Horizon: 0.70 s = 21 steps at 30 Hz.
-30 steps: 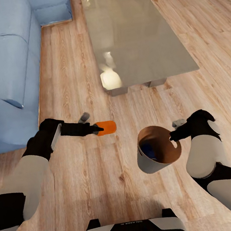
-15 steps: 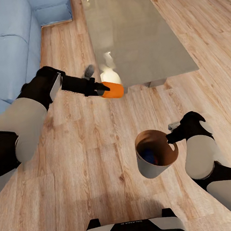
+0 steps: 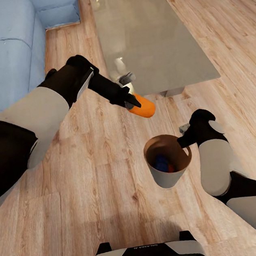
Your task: Put the three can of soda from the living room inside the tash can in the kitchen.
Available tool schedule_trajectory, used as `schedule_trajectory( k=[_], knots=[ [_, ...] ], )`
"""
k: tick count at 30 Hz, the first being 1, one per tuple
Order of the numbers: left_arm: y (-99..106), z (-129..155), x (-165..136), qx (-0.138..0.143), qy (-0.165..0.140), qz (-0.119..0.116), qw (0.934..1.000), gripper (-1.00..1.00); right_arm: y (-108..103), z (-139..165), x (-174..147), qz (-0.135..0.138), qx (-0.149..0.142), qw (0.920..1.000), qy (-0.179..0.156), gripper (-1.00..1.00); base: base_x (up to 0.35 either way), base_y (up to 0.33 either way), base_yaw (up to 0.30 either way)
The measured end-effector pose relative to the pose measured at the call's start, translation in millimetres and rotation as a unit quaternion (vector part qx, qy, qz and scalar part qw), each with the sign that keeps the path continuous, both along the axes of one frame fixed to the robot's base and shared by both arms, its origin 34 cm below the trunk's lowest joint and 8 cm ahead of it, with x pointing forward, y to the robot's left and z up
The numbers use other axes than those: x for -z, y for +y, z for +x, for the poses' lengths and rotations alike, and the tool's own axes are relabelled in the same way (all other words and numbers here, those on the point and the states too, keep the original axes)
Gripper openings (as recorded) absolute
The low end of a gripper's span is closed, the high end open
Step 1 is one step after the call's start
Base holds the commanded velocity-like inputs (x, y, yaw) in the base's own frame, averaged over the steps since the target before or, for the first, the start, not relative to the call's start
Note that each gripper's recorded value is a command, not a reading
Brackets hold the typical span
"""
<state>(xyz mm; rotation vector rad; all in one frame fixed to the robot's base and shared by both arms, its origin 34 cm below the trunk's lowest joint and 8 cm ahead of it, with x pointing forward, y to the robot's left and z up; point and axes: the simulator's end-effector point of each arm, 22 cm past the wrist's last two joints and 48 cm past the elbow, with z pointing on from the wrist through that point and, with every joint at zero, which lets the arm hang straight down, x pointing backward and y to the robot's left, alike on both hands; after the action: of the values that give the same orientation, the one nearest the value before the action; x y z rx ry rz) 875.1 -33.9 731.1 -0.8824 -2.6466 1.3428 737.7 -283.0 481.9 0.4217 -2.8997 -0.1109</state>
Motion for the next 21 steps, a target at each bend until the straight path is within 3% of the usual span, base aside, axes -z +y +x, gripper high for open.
schedule_trajectory(
  k=[1, 6, 9, 13, 17, 21],
  knots=[
    [-6.4, -13.9, 1.0, 0.032, 0.0, 0.005, 0.9995, -1.0, 2.3, 9.4, -4.5, -0.004, -0.006, 1.0, -0.006, -1.0, 0.0, 0.0, 0.0],
    [-24.6, -45.2, 11.0, 0.077, -0.002, -0.004, 0.997, -1.0, 14.1, 39.1, -24.2, -0.007, 0.007, 0.9997, -0.023, -1.0, 0.0, 0.0, 0.0],
    [-28.3, -66.2, 26.2, 0.102, 0.001, 0.003, 0.9948, -1.0, 19.0, 47.4, -28.6, -0.009, -0.005, 0.9995, -0.031, -1.0, 0.0, 0.0, 0.0],
    [-27.0, -90.2, 48.8, 0.117, 0.017, 0.013, 0.9929, -1.0, 26.7, 57.6, -34.7, 0.001, 0.002, 0.9992, -0.041, -1.0, 0.0, 0.0, 0.0],
    [-14.3, -118.7, 86.7, 0.14, 0.026, 0.052, 0.9885, -1.0, 27.8, 64.0, -38.6, 0.001, 0.0, 0.9989, -0.047, -1.0, 0.0, 0.0, 0.0],
    [-10.8, -131.8, 100.1, 0.148, 0.031, 0.063, 0.9864, -1.0, 28.5, 65.6, -39.7, 0.001, -0.001, 0.9988, -0.048, -1.0, 0.0, 0.0, 0.0]
  ],
)
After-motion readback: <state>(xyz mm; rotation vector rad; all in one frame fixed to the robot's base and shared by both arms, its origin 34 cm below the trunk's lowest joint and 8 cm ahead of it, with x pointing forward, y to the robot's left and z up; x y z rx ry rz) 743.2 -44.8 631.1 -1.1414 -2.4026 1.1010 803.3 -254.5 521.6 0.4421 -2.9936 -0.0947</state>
